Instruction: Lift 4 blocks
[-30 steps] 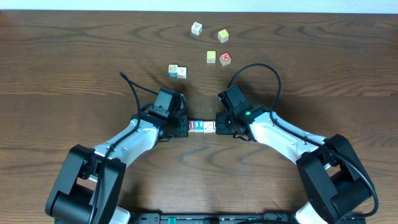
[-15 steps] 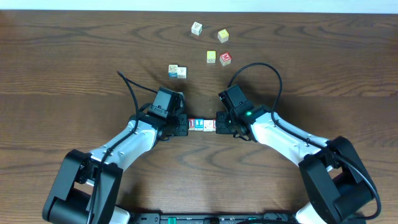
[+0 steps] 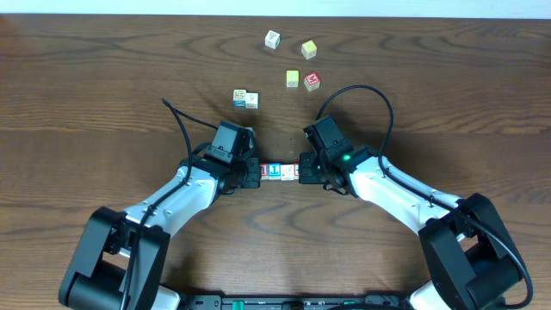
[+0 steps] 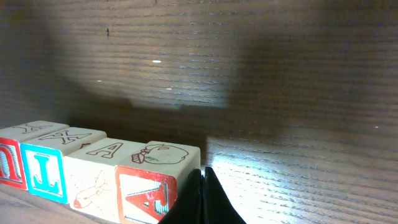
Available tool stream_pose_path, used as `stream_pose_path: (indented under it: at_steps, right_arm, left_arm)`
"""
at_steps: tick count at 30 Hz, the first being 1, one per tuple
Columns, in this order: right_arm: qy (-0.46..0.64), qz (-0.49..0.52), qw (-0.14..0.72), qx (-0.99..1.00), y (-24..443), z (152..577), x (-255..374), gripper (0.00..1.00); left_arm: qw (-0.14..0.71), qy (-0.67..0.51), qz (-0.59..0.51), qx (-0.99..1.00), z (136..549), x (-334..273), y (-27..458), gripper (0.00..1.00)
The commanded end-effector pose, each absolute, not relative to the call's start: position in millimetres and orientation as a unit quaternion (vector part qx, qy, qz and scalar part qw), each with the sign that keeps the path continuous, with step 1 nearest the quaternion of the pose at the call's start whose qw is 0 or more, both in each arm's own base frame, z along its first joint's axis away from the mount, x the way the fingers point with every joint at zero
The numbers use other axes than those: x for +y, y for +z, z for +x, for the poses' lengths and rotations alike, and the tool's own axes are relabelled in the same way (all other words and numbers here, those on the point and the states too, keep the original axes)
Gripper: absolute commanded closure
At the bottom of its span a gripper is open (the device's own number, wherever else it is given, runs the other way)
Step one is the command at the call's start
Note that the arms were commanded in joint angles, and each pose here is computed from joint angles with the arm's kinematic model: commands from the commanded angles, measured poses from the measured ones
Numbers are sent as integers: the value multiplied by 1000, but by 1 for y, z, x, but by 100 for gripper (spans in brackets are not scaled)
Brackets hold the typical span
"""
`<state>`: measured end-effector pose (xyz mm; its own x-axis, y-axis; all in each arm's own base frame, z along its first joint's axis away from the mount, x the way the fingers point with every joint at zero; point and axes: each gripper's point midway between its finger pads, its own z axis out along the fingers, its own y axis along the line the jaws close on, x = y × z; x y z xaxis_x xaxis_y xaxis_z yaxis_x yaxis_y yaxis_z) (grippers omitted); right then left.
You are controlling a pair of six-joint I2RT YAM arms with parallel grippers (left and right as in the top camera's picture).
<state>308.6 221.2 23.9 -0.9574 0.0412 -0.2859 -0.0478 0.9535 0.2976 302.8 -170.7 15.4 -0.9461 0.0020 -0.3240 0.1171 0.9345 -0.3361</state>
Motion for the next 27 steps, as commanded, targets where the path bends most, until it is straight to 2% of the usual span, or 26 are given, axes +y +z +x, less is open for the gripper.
stream_pose_path:
  at_steps: [1, 27]
  right_arm:
    - [258, -48, 124, 957, 54, 291, 271, 99]
    - [271, -53, 144, 950, 72, 292, 274, 99]
  left_arm:
    - [156, -272, 75, 947, 295, -216, 44, 93]
    - [199, -291, 75, 933, 303, -220, 81, 93]
